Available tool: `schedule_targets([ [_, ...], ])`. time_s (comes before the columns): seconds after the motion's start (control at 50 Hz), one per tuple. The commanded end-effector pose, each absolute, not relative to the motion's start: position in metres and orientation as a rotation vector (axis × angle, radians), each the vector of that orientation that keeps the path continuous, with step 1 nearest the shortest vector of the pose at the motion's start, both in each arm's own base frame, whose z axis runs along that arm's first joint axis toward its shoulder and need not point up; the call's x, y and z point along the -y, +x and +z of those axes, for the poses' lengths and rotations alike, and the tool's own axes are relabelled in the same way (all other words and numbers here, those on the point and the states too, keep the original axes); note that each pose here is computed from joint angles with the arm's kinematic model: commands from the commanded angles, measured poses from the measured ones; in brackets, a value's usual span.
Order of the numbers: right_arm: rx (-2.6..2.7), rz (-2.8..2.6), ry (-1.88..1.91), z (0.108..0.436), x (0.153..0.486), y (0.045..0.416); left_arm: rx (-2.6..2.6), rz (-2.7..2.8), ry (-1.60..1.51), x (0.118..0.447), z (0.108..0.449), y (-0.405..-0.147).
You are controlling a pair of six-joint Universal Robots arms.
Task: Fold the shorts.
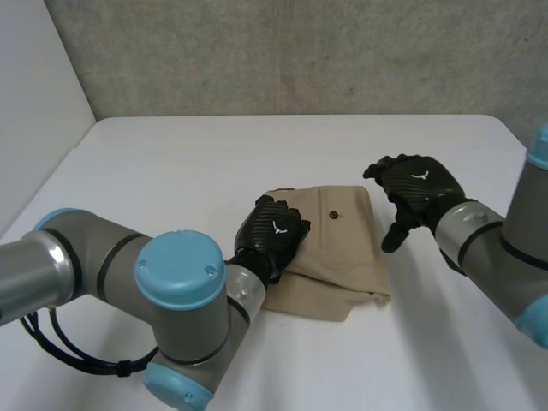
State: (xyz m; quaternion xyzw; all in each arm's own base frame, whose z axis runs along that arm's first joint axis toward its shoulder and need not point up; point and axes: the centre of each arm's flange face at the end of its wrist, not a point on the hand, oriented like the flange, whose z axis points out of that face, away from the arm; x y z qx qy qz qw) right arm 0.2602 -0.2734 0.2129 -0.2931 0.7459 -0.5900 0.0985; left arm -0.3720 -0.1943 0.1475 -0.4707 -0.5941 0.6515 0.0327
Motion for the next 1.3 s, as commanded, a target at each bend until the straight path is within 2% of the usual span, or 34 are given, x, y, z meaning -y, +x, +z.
schedule_targets([
  [0.02, -2.242, -1.523, -0.817, 0.197, 0.276, 0.278, 1.862, 2.026, -1.523, 0.191, 0.147, -0.361],
  [0.18, -2.280, -1.421, -0.852, 0.156, 0.283, 0.293, 1.908, 1.982, -1.550, 0.187, 0.136, -0.355],
  [0.26, -2.285, -1.435, -0.863, 0.143, 0.289, 0.295, 1.913, 2.012, -1.521, 0.189, 0.143, -0.355],
  [0.38, -2.289, -1.454, -0.887, 0.141, 0.289, 0.294, 1.869, 2.167, -1.346, 0.205, 0.188, -0.355],
  [0.5, -2.278, -1.460, -0.900, 0.142, 0.285, 0.295, 1.788, 2.096, -1.117, 0.210, 0.210, -0.370],
  [0.74, -2.258, -1.486, -0.905, 0.145, 0.280, 0.294, 1.997, 1.776, -1.208, 0.227, 0.148, -0.384],
  [0.82, -2.258, -1.490, -0.906, 0.145, 0.280, 0.294, 2.105, 1.742, -1.205, 0.240, 0.134, -0.375],
  [1.0, -2.295, -1.509, -0.938, 0.141, 0.281, 0.291, 2.195, 1.699, -1.208, 0.246, 0.129, -0.364],
  [1.18, -2.290, -1.581, -1.000, 0.152, 0.281, 0.291, 2.164, 1.695, -1.221, 0.235, 0.140, -0.370],
  [1.24, -2.255, -1.632, -0.979, 0.167, 0.282, 0.292, 2.120, 1.751, -1.189, 0.233, 0.163, -0.370],
  [1.3, -2.190, -1.752, -0.937, 0.199, 0.284, 0.288, 2.064, 1.830, -1.128, 0.230, 0.198, -0.365],
])
